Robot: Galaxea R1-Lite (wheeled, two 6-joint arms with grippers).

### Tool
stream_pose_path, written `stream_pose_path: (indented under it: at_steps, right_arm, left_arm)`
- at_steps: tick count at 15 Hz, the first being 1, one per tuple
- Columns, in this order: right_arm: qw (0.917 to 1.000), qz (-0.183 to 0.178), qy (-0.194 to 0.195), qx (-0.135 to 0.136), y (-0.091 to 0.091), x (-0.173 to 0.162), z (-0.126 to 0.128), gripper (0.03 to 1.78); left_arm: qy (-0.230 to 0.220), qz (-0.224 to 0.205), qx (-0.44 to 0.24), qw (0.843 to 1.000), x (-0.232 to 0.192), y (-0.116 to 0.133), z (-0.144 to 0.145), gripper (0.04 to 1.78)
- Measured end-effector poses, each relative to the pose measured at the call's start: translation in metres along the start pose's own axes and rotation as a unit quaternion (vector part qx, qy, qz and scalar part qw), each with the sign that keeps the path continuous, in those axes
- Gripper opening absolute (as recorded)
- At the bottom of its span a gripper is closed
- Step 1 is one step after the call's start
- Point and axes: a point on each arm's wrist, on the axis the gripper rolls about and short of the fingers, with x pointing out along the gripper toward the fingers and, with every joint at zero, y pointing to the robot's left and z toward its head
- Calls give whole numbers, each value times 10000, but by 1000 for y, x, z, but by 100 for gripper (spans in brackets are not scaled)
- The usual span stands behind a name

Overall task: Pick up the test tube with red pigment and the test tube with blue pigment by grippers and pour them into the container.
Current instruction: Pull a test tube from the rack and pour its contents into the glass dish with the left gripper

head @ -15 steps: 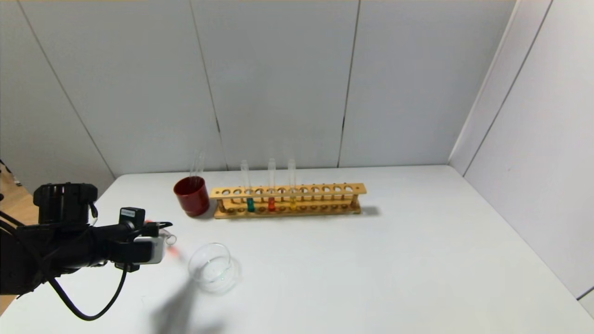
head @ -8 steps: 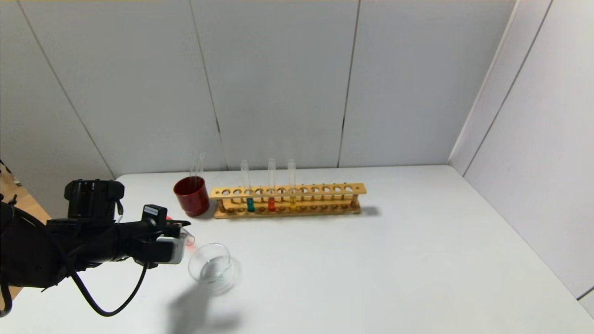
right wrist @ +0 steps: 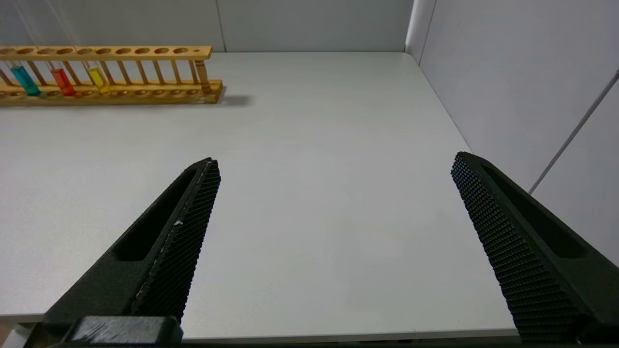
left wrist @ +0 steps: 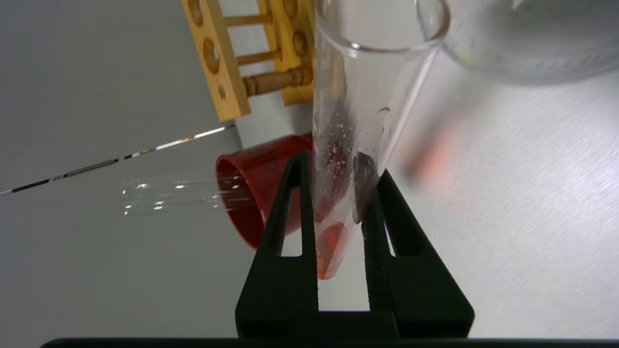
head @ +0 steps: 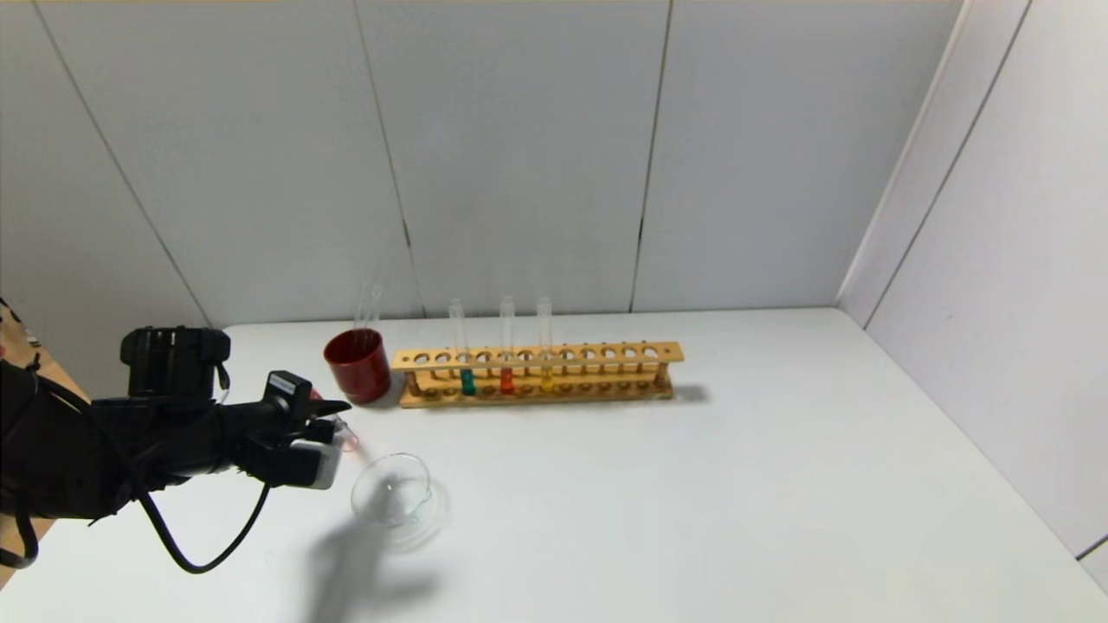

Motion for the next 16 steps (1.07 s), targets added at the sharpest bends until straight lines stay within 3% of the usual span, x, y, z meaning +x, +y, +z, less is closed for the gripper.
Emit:
stream_pose_path:
  at_steps: [16]
  right_arm:
    - [10000,0,0,-2,0,0,0,175]
  left_arm:
    - [-83,-9,703,9975,8,2,3,32]
